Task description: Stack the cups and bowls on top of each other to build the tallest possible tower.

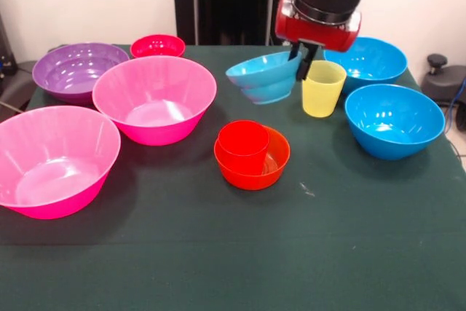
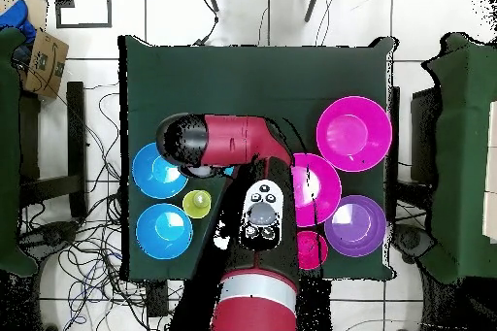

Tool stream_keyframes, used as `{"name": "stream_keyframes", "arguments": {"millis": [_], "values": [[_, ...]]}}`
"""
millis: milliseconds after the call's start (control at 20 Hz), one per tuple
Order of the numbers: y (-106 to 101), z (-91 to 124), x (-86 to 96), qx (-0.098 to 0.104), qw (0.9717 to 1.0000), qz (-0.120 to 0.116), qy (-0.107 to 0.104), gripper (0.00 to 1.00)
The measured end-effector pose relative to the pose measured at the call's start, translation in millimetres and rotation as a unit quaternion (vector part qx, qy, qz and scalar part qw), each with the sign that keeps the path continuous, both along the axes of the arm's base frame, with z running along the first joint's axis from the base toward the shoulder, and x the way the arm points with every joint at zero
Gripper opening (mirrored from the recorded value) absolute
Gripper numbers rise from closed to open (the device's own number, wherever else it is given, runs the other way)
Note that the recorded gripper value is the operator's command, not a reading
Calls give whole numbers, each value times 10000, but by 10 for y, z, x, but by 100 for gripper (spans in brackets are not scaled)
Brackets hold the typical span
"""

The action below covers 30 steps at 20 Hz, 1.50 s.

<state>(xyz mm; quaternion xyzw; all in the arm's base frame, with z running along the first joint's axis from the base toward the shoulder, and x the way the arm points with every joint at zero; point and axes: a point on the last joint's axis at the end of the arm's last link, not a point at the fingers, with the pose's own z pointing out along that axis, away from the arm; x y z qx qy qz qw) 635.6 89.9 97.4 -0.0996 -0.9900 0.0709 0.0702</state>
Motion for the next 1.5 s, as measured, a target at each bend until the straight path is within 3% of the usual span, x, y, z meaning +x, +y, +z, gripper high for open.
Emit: {"name": "stream_keyframes", "arguments": {"millis": [400,950,1500], "values": [[114,-204,-33,-33,9999,108,124,0],[-80,-482,182,-74,9999,13,107,0],[-352,-268,530,-117,9997,-188,74,0]]}}
